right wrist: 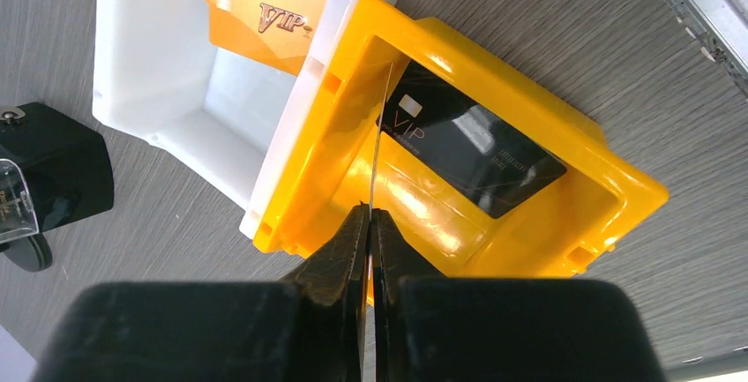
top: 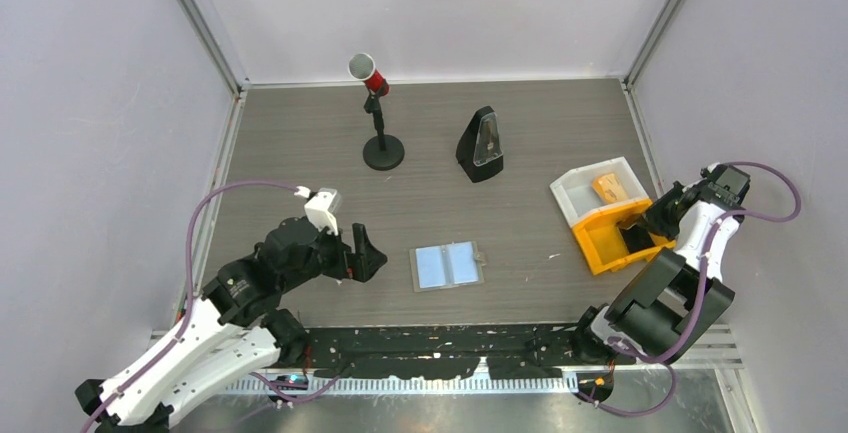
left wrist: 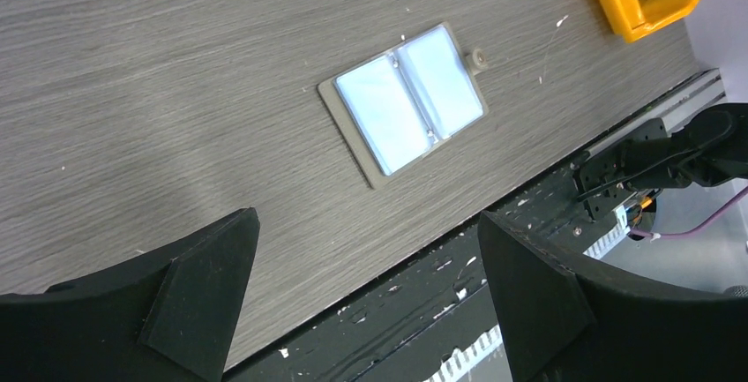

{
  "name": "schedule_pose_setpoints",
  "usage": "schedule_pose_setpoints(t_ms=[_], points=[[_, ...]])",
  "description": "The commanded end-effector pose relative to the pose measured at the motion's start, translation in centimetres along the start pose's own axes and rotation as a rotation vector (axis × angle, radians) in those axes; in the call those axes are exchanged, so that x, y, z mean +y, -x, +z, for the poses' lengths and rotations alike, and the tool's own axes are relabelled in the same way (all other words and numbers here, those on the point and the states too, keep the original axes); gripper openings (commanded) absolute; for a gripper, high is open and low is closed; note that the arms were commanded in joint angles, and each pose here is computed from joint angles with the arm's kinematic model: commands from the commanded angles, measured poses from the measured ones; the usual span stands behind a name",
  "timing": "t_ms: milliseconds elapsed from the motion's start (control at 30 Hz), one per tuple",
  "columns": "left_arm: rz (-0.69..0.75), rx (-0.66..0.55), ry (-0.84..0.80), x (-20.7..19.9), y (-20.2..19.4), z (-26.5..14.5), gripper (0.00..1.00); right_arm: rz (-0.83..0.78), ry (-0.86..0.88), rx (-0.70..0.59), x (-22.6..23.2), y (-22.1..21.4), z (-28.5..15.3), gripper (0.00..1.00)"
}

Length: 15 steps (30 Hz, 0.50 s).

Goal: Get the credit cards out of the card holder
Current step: Place the credit card in the storage box.

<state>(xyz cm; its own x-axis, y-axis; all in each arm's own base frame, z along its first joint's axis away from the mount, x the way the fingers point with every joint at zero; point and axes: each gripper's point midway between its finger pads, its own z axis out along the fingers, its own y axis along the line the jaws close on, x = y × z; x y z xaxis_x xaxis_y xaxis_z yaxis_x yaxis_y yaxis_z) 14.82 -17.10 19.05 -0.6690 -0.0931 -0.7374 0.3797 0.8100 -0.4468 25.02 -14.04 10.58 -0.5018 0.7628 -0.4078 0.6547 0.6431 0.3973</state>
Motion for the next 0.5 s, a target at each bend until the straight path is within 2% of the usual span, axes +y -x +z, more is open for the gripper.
schedule_pose_setpoints(t_ms=[0,467], points=[[-0.002,-0.021,-0.030,-1.15,1.27,-0.17,0.99,-0.050,0.029,-0.076,0.76,2.24,-0.69,0.08],[0.004,-0.016,-0.041,-1.45,1.38,0.00,0.99,-0.056,0.031,-0.075,0.87,2.11,-1.03,0.10]])
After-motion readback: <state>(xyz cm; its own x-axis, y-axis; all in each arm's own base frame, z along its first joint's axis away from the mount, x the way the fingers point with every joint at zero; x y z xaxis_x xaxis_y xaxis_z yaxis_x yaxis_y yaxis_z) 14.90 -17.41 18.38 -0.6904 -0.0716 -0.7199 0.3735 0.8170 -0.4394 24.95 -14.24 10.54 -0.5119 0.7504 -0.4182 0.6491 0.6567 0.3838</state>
